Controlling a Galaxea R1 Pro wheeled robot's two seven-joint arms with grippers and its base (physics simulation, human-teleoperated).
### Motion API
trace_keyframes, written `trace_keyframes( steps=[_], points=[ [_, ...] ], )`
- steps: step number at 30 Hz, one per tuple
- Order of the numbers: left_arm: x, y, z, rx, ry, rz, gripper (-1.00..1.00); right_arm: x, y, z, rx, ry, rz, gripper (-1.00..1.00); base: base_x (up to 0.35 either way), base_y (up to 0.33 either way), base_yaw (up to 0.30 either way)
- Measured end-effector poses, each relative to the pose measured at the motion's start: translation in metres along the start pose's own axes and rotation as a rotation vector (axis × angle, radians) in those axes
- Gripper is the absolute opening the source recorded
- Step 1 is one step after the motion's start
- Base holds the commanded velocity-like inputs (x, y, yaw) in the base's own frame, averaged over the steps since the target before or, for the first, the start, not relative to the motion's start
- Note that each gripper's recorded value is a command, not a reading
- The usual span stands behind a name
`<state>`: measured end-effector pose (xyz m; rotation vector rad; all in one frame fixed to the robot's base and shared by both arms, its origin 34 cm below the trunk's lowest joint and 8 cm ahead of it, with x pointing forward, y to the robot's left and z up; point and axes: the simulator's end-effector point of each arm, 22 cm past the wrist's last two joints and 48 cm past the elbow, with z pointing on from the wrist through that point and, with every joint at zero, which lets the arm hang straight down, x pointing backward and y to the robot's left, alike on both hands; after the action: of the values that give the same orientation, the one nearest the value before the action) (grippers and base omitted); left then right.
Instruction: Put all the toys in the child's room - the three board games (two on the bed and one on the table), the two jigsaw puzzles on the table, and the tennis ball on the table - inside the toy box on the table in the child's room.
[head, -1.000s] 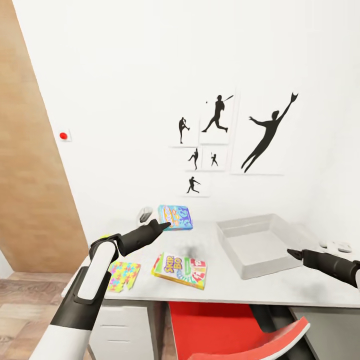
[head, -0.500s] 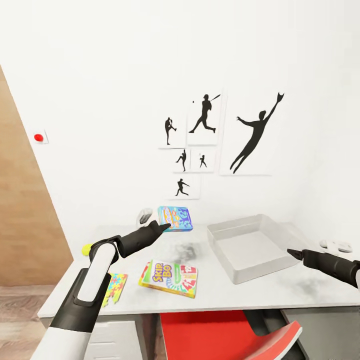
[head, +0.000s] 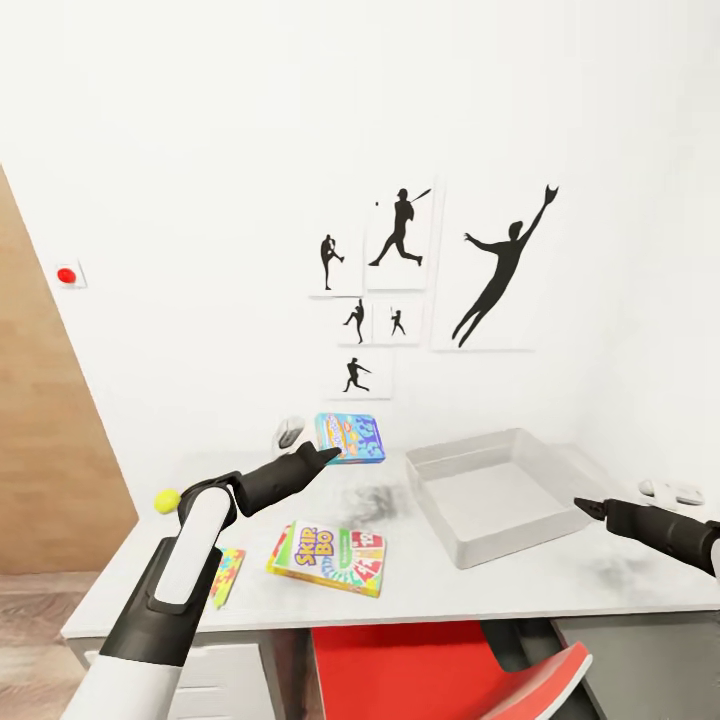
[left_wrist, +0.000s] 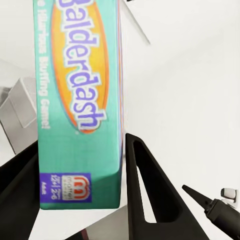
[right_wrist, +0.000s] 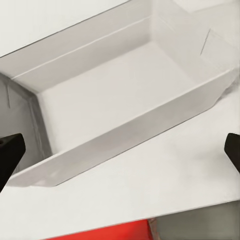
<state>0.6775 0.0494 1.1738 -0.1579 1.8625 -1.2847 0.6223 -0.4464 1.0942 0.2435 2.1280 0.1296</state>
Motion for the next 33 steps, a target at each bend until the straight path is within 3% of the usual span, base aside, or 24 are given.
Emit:
trace_keyframes(
  steps=[23, 33],
  points=[
    [-0.0002, 0.0006, -0.0004, 0.0, -0.001, -0.001, -1.0, 0.0007, 0.0002, 0.0002, 0.0, 0.001, -0.001, 1.0, 0.002, -0.006, 0.069],
    [-0.0001, 0.0011, -0.001, -0.002, -0.001, -0.001, -1.0, 0.001, 0.0004, -0.0001, 0.0, 0.002, 0.0, 1.0, 0.163, -0.065, 0.003]
  ],
)
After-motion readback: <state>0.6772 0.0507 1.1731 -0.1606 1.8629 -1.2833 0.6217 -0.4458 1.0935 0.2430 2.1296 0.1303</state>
